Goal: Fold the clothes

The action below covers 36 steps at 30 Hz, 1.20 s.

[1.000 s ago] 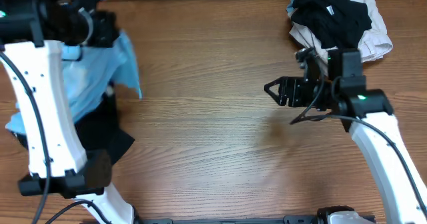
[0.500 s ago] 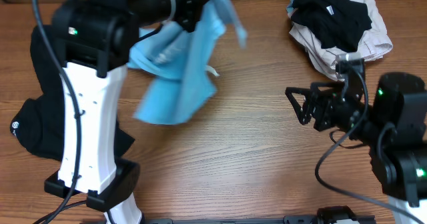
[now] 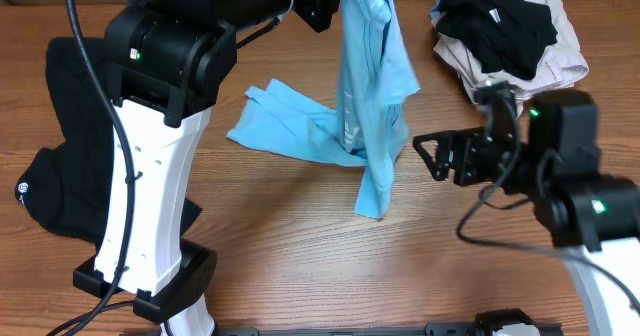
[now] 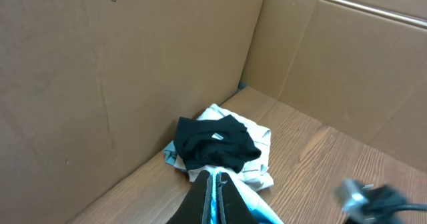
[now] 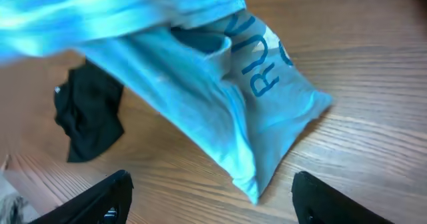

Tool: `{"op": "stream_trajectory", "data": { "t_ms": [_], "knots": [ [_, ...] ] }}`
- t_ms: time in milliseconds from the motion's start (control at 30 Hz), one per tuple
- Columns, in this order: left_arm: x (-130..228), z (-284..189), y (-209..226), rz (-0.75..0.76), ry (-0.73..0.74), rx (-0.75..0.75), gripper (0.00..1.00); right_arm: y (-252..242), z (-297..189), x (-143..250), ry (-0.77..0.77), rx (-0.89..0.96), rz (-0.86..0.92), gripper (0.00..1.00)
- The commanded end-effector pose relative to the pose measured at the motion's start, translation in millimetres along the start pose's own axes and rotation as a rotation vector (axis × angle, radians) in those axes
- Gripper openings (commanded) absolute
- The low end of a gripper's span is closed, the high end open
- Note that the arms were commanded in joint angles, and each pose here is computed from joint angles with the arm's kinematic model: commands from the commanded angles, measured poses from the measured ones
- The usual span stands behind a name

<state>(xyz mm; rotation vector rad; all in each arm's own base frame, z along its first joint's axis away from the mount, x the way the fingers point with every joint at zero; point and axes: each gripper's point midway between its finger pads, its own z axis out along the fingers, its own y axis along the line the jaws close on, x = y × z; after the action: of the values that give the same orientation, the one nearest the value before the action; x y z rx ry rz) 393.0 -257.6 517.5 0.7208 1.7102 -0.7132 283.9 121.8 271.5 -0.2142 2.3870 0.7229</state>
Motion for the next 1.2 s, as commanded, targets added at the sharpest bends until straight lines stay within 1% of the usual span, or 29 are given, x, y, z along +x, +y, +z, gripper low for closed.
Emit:
{"op": "stream_trajectory", "data": {
  "t_ms": [0,100,267,433,500,567,600,633,767,800,900,1000,1067,1167],
  "knots": [
    [-12.7,-9.9,-1.1,-0.003,-0.040,-0.017,0.04,-1.3,28.3,7.5,0.070,-0.046,-0.051,0.81],
    [-11.4,-10.3,-0.1,-0.006,-0.034,-0.019,0.04,8.0,56.0,11.5,0.110,-0.119,-0.096,0.81],
    [-9.2,-10.1,0.5,-0.011,-0.026,-0.022,0.04,22.2,81.4,5.2,0.102,-0.160,-0.160,0.82],
    [-8.6,-10.3,0.6,-0.012,-0.024,-0.023,0.04,24.6,113.1,1.0,0.097,-0.131,-0.202,0.80],
    [-7.3,-10.4,1.1,-0.015,-0.018,-0.024,0.04,19.5,124.6,-1.9,0.090,-0.098,-0.195,0.74],
    [-5.6,-10.6,1.9,-0.018,-0.012,-0.027,0.04,15.4,131.7,-5.6,0.079,-0.081,-0.186,0.70],
    [-4.9,-10.9,2.7,-0.020,-0.009,-0.028,0.04,14.8,134.0,-7.0,0.075,-0.081,-0.188,0.63],
    [-4.3,-11.3,3.9,-0.022,-0.007,-0.031,0.04,15.1,134.4,-8.5,0.069,-0.082,-0.190,0.56],
    [-2.9,-14.3,12.4,-0.030,-0.003,-0.049,0.04,16.1,130.7,-13.3,0.047,-0.075,-0.198,0.09],
    [-2.6,-15.2,14.6,-0.032,-0.002,-0.054,0.04,17.3,128.2,-14.5,0.040,-0.077,-0.200,0.04],
    [-2.7,-20.9,25.2,-0.039,-0.004,-0.080,0.04,24.1,113.5,-20.7,0.007,-0.080,-0.199,0.04],
    [-8.9,-36.4,38.0,-0.039,-0.025,-0.121,0.04,34.9,83.8,-31.9,-0.045,-0.068,-0.218,0.04],
    [-16.5,-52.5,45.9,-0.033,-0.051,-0.155,0.04,40.0,58.0,-42.2,-0.093,-0.033,-0.231,0.04],
    [-34.4,-93.6,55.9,-0.014,-0.114,-0.230,0.04,46.4,7.0,-60.3,-0.194,0.048,-0.250,0.04]
  ]
}}
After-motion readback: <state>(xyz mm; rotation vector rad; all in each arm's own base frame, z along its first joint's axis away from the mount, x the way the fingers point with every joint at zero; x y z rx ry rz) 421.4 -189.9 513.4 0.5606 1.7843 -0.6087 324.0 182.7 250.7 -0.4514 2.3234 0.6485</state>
